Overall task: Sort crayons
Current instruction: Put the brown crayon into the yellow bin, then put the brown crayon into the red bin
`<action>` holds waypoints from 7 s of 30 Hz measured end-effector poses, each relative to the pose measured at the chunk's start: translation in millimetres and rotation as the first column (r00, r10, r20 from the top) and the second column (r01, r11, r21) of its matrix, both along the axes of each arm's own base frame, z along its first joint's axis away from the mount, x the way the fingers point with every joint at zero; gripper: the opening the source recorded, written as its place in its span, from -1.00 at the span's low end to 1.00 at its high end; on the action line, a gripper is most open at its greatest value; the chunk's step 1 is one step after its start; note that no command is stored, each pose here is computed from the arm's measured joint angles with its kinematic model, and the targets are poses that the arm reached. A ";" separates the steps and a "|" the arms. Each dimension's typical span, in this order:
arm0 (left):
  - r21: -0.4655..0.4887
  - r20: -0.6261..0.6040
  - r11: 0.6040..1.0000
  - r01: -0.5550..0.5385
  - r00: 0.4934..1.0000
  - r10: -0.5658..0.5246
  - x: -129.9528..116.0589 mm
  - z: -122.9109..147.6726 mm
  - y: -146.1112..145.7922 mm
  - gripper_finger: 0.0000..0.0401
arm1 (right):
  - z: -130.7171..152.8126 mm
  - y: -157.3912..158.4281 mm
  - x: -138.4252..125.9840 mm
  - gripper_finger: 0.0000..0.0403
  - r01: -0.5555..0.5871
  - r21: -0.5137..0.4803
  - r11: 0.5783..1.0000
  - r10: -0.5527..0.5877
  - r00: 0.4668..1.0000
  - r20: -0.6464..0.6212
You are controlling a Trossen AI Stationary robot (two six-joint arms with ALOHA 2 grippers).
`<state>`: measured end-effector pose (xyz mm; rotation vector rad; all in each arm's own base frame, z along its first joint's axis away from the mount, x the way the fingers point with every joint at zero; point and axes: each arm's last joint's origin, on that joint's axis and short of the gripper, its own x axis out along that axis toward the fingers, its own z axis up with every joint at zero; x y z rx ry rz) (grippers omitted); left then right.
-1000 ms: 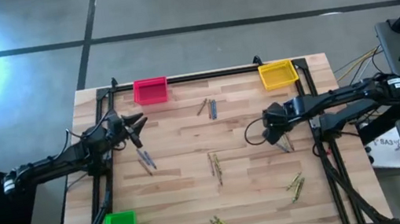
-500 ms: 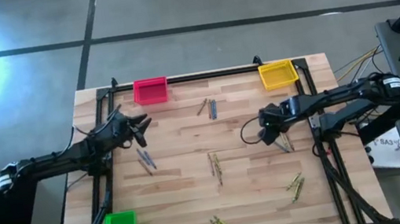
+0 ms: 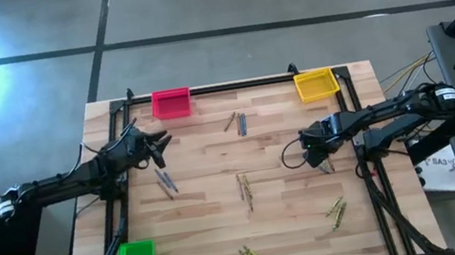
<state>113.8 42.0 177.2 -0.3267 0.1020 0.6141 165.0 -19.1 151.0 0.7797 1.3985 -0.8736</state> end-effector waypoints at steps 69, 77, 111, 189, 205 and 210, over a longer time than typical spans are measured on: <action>-0.046 -0.160 0.994 -0.097 0.983 0.089 12.7 -15.5 6.2 -0.50 | -10.7 -4.8 0.5 -0.49 0.017 0.029 0.999 -0.012 0.990 -0.140; -0.062 -0.184 0.995 -0.084 0.980 0.072 14.5 -18.9 6.2 -0.57 | -19.0 -2.8 -2.8 -0.59 -0.024 0.087 0.996 0.034 0.993 -0.114; -0.044 -0.215 0.998 -0.047 0.976 0.036 19.1 -21.8 6.7 -0.57 | 79.6 -148.1 25.7 -0.89 0.091 -0.622 0.778 -0.100 0.995 0.020; -0.291 -0.721 0.957 0.019 0.653 -0.232 272.1 -59.0 111.7 -0.51 | 14.1 11.8 67.5 -0.28 -0.164 -0.551 0.818 0.345 0.907 0.242; -0.173 -0.721 0.980 -0.098 0.690 -0.059 209.8 -16.1 107.6 -0.98 | 13.6 19.7 67.2 -0.34 -0.193 -0.551 0.812 0.376 0.895 0.242; -0.156 -0.697 0.970 -0.185 0.717 0.024 161.6 2.5 116.4 -0.99 | 11.9 20.9 65.9 -0.36 -0.200 -0.550 0.811 0.381 0.894 0.236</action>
